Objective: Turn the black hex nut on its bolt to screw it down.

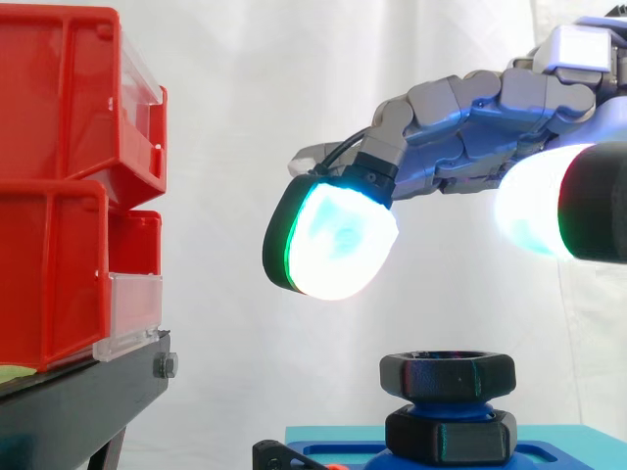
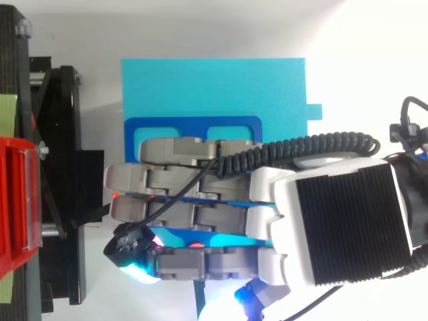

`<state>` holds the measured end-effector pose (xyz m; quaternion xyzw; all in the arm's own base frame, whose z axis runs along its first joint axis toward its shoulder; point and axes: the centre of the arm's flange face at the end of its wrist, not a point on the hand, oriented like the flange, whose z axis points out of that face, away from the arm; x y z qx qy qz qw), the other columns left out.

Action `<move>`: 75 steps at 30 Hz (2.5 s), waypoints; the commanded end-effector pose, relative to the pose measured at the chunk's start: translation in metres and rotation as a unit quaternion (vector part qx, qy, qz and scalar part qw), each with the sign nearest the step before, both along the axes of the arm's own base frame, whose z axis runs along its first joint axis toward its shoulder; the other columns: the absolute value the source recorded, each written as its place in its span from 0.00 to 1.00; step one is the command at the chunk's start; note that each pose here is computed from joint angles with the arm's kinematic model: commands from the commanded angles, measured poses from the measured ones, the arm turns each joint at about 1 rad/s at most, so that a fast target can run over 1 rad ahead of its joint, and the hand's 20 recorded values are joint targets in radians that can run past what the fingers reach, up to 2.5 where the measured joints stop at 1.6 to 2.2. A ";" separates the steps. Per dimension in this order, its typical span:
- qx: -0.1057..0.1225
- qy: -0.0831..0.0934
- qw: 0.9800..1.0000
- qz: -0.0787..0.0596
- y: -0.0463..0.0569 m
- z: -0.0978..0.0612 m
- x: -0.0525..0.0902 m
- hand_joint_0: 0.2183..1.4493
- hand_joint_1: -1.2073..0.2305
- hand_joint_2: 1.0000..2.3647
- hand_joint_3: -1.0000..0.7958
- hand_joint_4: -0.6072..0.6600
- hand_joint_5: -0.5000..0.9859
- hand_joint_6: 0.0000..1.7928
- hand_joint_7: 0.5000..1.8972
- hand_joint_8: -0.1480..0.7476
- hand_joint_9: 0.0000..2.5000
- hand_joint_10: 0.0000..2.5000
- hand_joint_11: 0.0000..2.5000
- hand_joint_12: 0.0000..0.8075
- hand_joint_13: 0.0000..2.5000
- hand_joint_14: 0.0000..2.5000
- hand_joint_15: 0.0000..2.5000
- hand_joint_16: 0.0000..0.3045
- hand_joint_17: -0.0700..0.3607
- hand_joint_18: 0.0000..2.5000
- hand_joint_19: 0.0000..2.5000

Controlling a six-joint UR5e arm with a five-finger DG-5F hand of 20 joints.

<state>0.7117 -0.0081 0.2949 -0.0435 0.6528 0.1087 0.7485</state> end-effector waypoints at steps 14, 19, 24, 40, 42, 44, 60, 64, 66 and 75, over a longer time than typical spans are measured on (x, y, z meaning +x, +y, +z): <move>-0.024 0.005 1.000 -0.005 0.001 -0.002 -0.001 0.26 0.68 0.00 0.28 0.67 0.24 0.28 0.31 0.47 0.14 0.00 0.02 0.38 0.03 0.00 0.00 0.14 0.38 0.02 0.03; -0.026 0.020 0.999 -0.003 0.003 -0.029 0.005 0.26 0.68 0.00 0.28 0.68 0.24 0.28 0.30 0.47 0.15 0.00 0.02 0.38 0.03 0.00 0.00 0.14 0.38 0.02 0.02; -0.028 0.027 0.999 -0.003 0.004 -0.029 0.008 0.26 0.68 0.00 0.28 0.68 0.24 0.28 0.31 0.47 0.15 0.00 0.02 0.38 0.03 0.00 0.00 0.14 0.38 0.02 0.02; -0.049 0.009 0.999 -0.003 0.007 -0.025 0.018 0.26 0.68 0.00 0.28 0.67 0.26 0.28 0.43 0.48 0.15 0.00 0.02 0.39 0.03 0.00 0.00 0.14 0.39 0.02 0.03; -0.054 0.009 0.999 -0.003 0.007 -0.024 0.019 0.26 0.68 0.00 0.28 0.68 0.26 0.28 0.45 0.48 0.15 0.00 0.02 0.39 0.03 0.00 0.00 0.14 0.39 0.02 0.03; -0.064 0.007 0.998 -0.004 0.007 -0.024 0.019 0.26 0.68 0.00 0.28 0.67 0.26 0.28 0.46 0.48 0.15 0.00 0.02 0.39 0.03 0.00 0.00 0.14 0.39 0.02 0.03; -0.094 0.002 0.996 0.002 0.002 -0.028 0.018 0.26 0.69 0.00 0.28 0.65 0.28 0.28 0.61 0.48 0.15 0.00 0.03 0.39 0.03 0.00 0.00 0.14 0.39 0.02 0.04; -0.095 0.001 0.995 0.005 0.000 -0.028 0.018 0.26 0.69 0.00 0.28 0.65 0.28 0.28 0.61 0.48 0.15 0.00 0.03 0.39 0.03 0.00 0.00 0.14 0.39 0.02 0.04; -0.095 0.000 0.995 0.004 0.000 -0.027 0.018 0.26 0.69 0.00 0.28 0.64 0.28 0.28 0.61 0.48 0.15 0.00 0.03 0.39 0.03 0.00 0.00 0.14 0.39 0.02 0.04; -0.110 -0.004 0.994 0.006 -0.008 -0.028 0.018 0.26 0.69 0.00 0.28 0.65 0.28 0.28 0.61 0.48 0.15 0.00 0.03 0.39 0.03 0.00 0.00 0.14 0.39 0.03 0.04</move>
